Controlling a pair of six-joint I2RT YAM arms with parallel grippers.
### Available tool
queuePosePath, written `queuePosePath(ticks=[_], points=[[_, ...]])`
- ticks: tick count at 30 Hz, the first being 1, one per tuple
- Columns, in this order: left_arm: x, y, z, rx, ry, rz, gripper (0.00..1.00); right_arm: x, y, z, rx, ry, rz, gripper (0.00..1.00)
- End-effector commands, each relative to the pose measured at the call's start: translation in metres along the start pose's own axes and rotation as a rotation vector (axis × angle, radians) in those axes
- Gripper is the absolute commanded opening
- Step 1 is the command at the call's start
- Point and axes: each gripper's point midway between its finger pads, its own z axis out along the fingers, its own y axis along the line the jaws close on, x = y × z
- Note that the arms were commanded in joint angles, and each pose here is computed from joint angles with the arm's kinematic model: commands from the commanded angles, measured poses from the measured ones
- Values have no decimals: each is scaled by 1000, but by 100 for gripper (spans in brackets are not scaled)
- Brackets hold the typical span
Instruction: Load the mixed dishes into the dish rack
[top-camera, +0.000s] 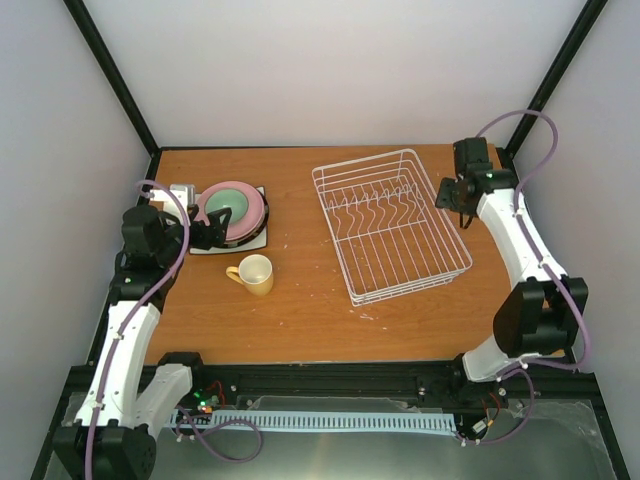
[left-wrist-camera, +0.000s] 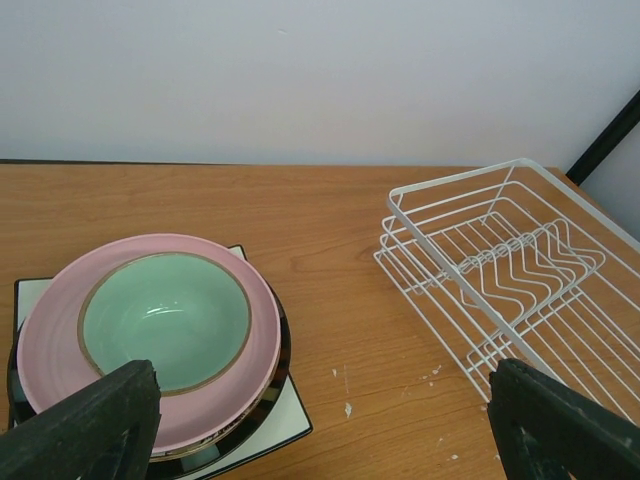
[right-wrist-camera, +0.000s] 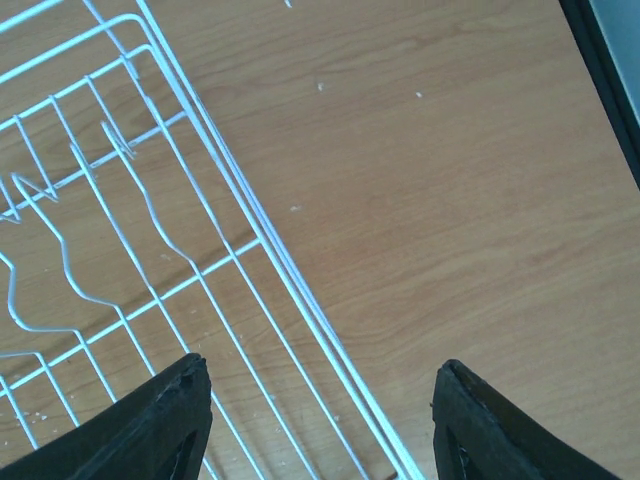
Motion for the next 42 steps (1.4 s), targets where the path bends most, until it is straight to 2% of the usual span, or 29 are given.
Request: queuePosePath(ticks=[1, 8, 15, 30, 32, 36, 42], points=[[-7, 1, 1, -17, -9, 40, 90, -4, 8, 12, -114, 93, -189, 60], [-4, 6, 5, -34, 3, 33, 90, 2, -4, 35, -112, 183, -284, 59], [-3, 8, 4, -47, 6, 27, 90, 19, 10, 48, -211, 245, -292, 57], [-4, 11, -4, -79, -2, 41, 90, 36, -2, 80, -120, 345, -304, 55], [-3, 11, -3, -75, 0, 40, 90, 39, -6, 83, -100, 354, -301, 48], [-2, 10, 0, -67, 2, 40, 90, 45, -12, 84, -65, 369, -293, 27], [1, 7, 3, -43, 9, 38, 90, 58, -17, 78, -48, 383, -290, 10]])
